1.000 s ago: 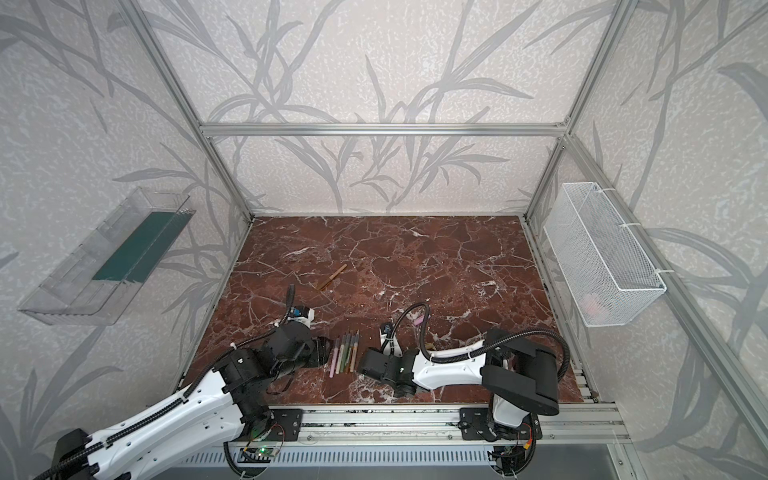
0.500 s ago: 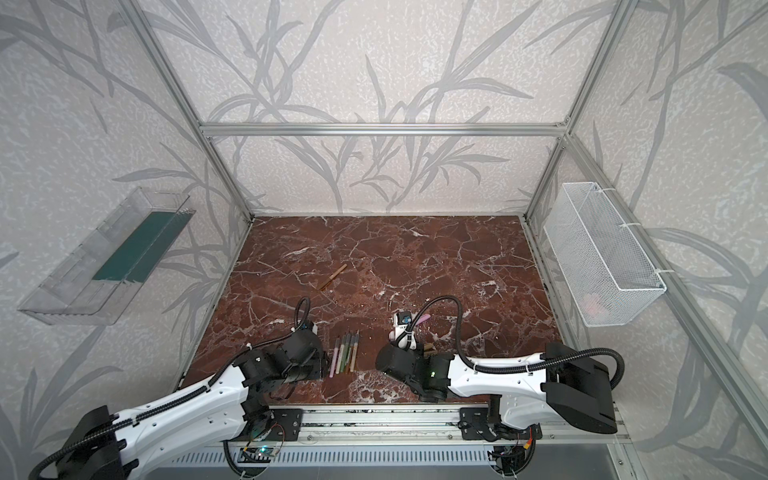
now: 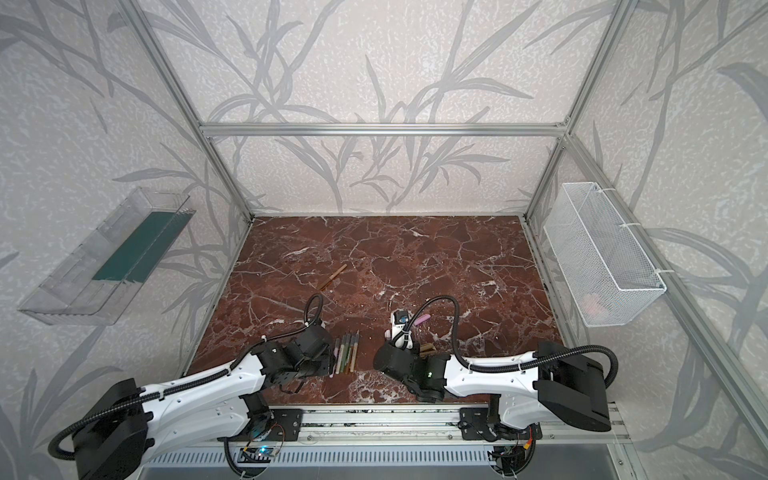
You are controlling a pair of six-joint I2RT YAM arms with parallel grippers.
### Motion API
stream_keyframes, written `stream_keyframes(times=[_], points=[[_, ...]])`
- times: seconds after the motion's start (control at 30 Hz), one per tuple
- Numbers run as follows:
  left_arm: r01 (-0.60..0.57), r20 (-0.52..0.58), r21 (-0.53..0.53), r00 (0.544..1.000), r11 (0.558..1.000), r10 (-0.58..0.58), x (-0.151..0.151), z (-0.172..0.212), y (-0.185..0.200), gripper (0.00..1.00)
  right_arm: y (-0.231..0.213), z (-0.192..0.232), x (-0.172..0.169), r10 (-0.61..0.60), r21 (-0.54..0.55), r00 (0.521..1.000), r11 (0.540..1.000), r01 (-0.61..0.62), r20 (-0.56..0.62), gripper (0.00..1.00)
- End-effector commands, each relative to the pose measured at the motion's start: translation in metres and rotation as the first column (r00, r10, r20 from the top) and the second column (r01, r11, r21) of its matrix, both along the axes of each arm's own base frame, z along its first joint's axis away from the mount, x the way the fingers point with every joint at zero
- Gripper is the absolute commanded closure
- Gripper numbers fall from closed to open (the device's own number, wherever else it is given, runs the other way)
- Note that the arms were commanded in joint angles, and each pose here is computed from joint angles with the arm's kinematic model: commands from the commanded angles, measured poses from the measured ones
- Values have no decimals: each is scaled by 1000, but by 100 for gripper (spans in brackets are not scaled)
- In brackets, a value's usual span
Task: Insert the pens into the pen caps
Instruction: 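Lift the pink cap with the right gripper while the left gripper lowers to the pens, then grasp the pink pen from the row with the left gripper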
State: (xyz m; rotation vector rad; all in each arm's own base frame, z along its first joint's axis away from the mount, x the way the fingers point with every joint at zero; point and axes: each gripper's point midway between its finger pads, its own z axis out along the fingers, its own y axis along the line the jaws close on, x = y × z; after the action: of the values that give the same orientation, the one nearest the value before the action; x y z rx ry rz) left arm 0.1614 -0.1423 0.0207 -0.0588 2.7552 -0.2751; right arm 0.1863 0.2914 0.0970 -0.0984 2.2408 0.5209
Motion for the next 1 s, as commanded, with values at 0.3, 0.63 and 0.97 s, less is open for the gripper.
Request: stream_keyframes(times=[0.3,0.63,0.97], points=[[35,-7,181,999,983,-34,5,1,1,59,2,-3,1,5,-6,1000,1000,-5,12,100],[47,-46,233,998,971,-38,1,-16,3,78,-4,-2,1,-5,-1,1000,1000,5,18,100],[65,-84,230,995,971,-47,-2,-30,-2,85,-5,-2,1,-14,12,1000,1000,14,19,100]])
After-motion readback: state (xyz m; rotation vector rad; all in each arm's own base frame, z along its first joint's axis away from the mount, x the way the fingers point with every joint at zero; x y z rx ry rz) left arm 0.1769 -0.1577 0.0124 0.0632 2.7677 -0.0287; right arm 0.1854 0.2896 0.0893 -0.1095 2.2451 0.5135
